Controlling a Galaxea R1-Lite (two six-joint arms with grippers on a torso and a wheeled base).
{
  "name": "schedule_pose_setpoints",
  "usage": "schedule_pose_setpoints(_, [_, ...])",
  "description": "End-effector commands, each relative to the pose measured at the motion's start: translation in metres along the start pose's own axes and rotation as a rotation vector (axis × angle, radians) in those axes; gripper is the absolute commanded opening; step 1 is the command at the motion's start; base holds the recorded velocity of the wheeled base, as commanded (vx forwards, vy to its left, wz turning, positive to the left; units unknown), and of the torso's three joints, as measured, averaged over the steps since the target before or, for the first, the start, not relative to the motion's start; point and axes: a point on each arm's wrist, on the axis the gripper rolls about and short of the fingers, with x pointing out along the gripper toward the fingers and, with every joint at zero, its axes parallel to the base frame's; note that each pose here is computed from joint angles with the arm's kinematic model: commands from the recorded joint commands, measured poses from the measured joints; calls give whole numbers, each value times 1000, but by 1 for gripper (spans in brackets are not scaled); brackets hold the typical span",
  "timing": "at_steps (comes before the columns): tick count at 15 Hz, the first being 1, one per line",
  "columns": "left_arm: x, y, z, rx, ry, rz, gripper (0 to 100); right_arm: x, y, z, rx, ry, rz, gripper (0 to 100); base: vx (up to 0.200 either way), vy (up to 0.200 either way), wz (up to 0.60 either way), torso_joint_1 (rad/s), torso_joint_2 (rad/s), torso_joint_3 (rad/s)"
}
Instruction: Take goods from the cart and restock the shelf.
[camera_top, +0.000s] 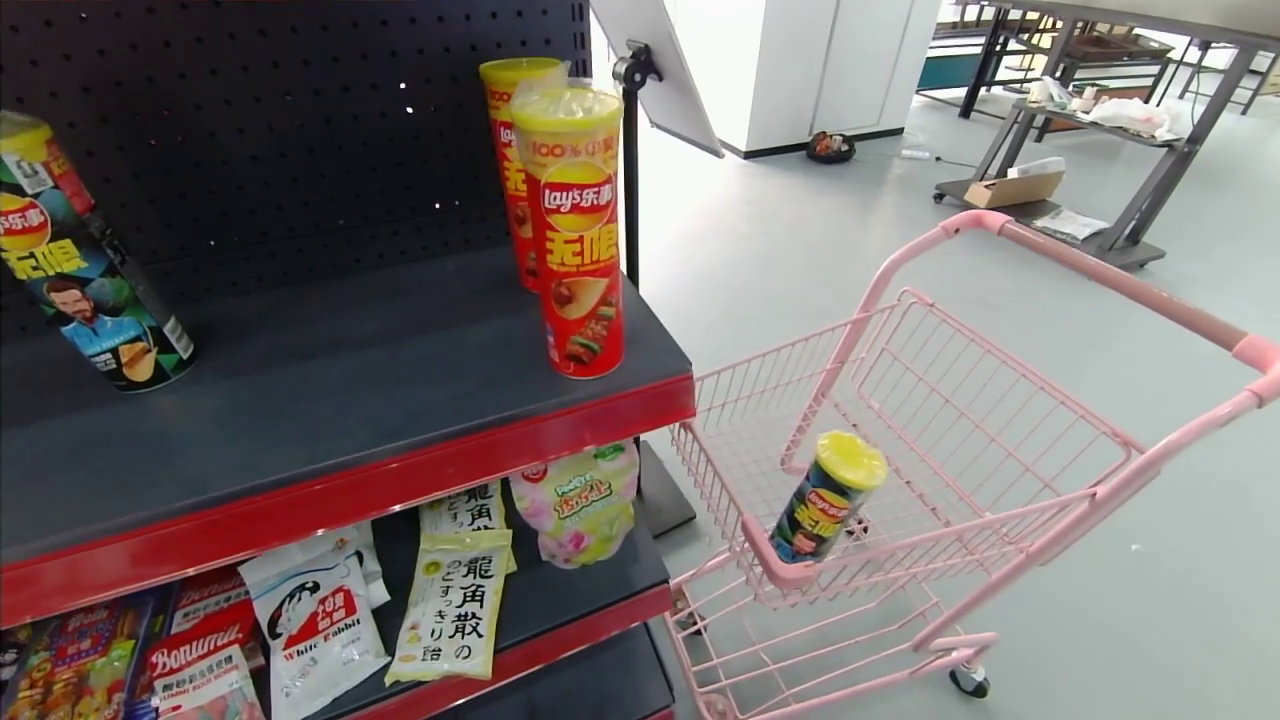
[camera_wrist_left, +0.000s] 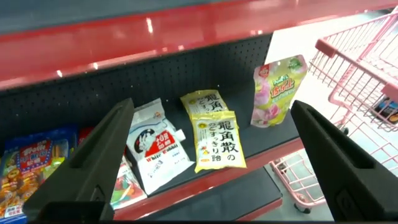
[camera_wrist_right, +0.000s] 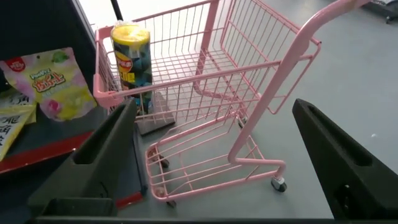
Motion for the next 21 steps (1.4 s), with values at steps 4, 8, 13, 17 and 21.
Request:
schedule_pose_setpoints(4, [0, 0, 0, 0, 1, -1, 100, 0, 0, 0, 0, 0, 1, 100, 0, 0, 0, -173, 542, 362])
schedule_pose_setpoints(8, [0, 0, 0, 0, 1, 1, 100, 0, 0, 0, -2, 0, 1, 100, 0, 0, 0, -144, 516, 364])
schedule_pose_setpoints(13, [0, 0, 0, 0, 1, -1, 100, 0, 0, 0, -9, 5, 6, 100, 0, 0, 0, -30, 126, 91])
schedule_pose_setpoints(17, [0, 0, 0, 0, 1, 1, 100, 18, 1, 115, 93, -16, 48, 100, 0, 0, 0, 0, 0, 0])
schedule_pose_setpoints(21, [0, 0, 0, 0, 1, -2, 100, 84, 7, 145, 66, 158, 223, 100, 0, 0, 0, 0, 0, 0])
